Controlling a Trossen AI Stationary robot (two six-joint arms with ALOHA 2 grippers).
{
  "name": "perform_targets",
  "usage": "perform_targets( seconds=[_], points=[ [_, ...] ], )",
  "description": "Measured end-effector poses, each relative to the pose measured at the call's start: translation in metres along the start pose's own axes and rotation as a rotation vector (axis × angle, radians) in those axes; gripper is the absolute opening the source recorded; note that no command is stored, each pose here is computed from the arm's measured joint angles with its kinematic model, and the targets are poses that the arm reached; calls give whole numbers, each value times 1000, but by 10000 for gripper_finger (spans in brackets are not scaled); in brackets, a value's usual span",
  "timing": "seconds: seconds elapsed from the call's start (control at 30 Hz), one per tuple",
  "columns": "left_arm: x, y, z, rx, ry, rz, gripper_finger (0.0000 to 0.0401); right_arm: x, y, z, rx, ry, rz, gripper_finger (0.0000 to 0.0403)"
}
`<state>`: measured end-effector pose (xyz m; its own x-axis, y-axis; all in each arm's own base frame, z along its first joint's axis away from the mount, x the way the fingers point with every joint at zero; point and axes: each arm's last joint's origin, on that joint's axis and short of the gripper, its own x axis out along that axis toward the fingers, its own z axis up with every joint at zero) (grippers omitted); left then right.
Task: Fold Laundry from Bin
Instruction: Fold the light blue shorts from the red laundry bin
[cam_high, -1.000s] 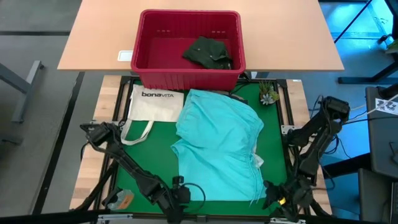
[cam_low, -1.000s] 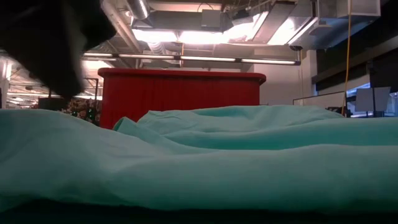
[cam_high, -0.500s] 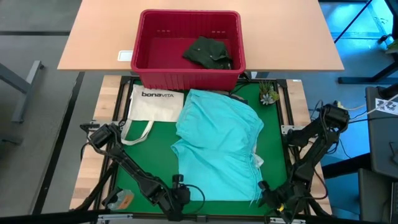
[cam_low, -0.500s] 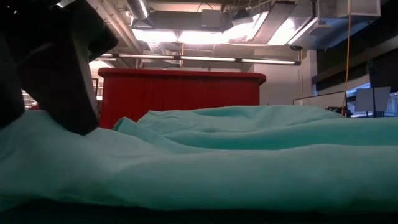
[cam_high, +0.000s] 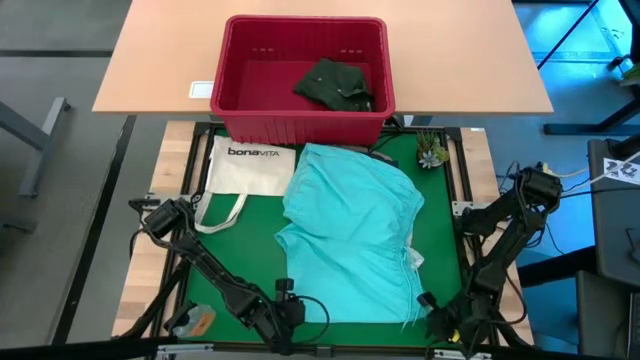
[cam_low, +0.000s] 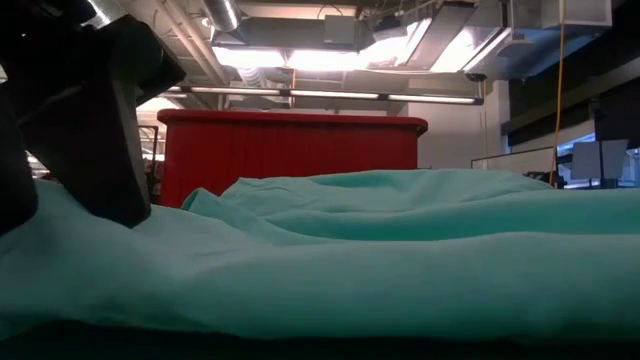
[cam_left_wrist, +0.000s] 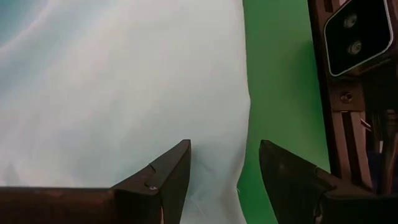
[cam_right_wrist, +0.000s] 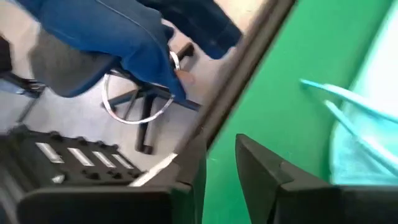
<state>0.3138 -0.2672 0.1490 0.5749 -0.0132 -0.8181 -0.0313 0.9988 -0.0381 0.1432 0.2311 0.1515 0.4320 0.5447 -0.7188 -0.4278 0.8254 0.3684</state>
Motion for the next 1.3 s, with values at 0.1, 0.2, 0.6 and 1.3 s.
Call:
perform_targets(
  seconds=[0.1, 0.2, 0.6, 1.3],
  points=[
    [0, 1, 1, -5, -1, 2, 184, -1, 3, 4, 2, -12, 13, 84],
    [1, 3, 2, -28, -1, 6, 184, -1, 5, 6, 3, -22, 22, 85],
    [2, 5, 4, -35, -1, 8, 184, -1, -1, 11, 111, -41, 1, 156],
    [2, 5, 4, -36, -2, 8, 184, -18, -1, 70, 57, 167, 297, 328]
  ],
)
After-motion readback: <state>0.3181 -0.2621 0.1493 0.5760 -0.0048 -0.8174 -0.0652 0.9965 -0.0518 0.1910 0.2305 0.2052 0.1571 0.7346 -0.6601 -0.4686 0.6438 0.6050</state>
